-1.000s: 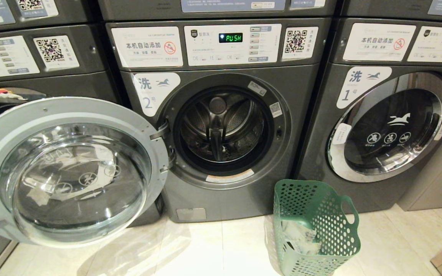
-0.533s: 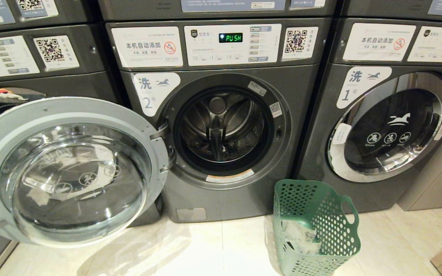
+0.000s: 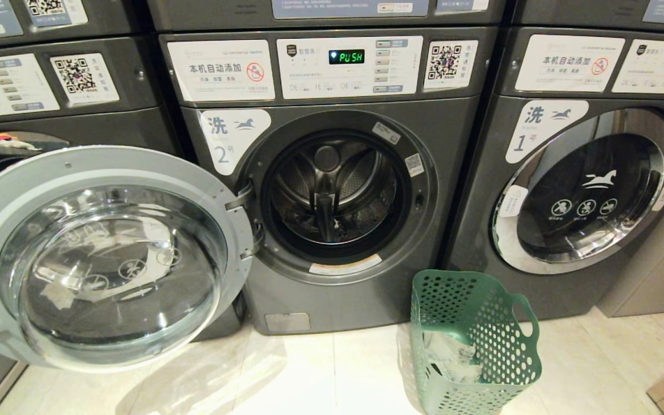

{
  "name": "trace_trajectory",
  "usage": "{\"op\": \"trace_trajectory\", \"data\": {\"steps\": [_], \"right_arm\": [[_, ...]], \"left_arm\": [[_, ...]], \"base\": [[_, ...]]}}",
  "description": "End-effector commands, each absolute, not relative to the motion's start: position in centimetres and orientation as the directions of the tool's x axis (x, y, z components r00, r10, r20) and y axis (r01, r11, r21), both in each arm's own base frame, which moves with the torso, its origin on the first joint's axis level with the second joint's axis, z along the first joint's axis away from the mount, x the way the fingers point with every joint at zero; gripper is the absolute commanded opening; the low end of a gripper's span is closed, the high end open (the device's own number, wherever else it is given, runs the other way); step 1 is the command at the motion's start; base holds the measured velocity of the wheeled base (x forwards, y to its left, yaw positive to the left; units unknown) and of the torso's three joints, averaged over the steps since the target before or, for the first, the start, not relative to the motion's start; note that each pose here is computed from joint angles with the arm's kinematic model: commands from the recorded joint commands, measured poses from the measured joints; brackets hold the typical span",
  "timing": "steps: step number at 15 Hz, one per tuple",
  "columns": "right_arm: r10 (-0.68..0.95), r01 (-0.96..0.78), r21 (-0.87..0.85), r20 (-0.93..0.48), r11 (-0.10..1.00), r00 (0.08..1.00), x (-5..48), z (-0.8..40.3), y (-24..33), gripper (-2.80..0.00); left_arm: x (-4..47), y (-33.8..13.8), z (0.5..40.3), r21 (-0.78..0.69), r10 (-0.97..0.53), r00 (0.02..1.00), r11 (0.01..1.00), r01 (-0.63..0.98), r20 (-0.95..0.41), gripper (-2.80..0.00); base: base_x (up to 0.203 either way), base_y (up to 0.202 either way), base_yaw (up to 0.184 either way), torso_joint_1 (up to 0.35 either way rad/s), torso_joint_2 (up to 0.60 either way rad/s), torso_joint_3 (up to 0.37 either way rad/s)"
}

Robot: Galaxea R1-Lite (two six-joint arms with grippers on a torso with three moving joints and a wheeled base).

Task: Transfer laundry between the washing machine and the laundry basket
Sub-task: Close the washing machine door with the left hand

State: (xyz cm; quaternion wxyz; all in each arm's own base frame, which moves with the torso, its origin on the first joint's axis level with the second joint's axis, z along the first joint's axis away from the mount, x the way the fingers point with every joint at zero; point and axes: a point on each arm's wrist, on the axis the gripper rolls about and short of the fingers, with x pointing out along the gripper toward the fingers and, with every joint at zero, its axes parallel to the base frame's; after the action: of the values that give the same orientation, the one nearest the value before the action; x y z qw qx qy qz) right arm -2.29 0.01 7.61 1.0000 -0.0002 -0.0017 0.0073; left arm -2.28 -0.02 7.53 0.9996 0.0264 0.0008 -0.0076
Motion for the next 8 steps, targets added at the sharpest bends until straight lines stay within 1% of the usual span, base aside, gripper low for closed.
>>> {"op": "trace_trajectory", "data": {"steps": [1, 2, 6, 8], "right_arm": [[0.015, -0.015, 0.000, 0.002, 1.000, 1.000, -2.3, 7.6, 0.0, -2.80], [0.015, -0.015, 0.003, 0.002, 1.000, 1.000, -2.3, 7.6, 0.0, -2.80], [0.016, -0.016, -0.010, 0.002, 1.000, 1.000, -2.3, 7.6, 0.0, -2.80], [0.015, -0.015, -0.001, 0.003, 1.000, 1.000, -2.3, 7.6, 0.0, -2.80]], "left_arm": [[-2.3, 0.0, 7.6, 0.030, -0.009, 1.000, 1.000, 0.009, 0.001, -2.80], [-2.3, 0.0, 7.6, -0.002, -0.005, 1.000, 1.000, 0.005, -0.001, -2.80], [-2.3, 0.0, 7.7, 0.006, -0.006, 1.000, 1.000, 0.006, 0.008, -2.80], [-2.9, 0.0, 9.5, 0.026, -0.006, 0.997, 1.000, 0.005, 0.071, -2.80]], "base": [[0.000, 0.000, 0.000, 0.000, 0.00, 0.000], [0.000, 0.000, 0.000, 0.000, 0.00, 0.000], [0.000, 0.000, 0.000, 0.000, 0.00, 0.000], [0.000, 0.000, 0.000, 0.000, 0.00, 0.000]]}}
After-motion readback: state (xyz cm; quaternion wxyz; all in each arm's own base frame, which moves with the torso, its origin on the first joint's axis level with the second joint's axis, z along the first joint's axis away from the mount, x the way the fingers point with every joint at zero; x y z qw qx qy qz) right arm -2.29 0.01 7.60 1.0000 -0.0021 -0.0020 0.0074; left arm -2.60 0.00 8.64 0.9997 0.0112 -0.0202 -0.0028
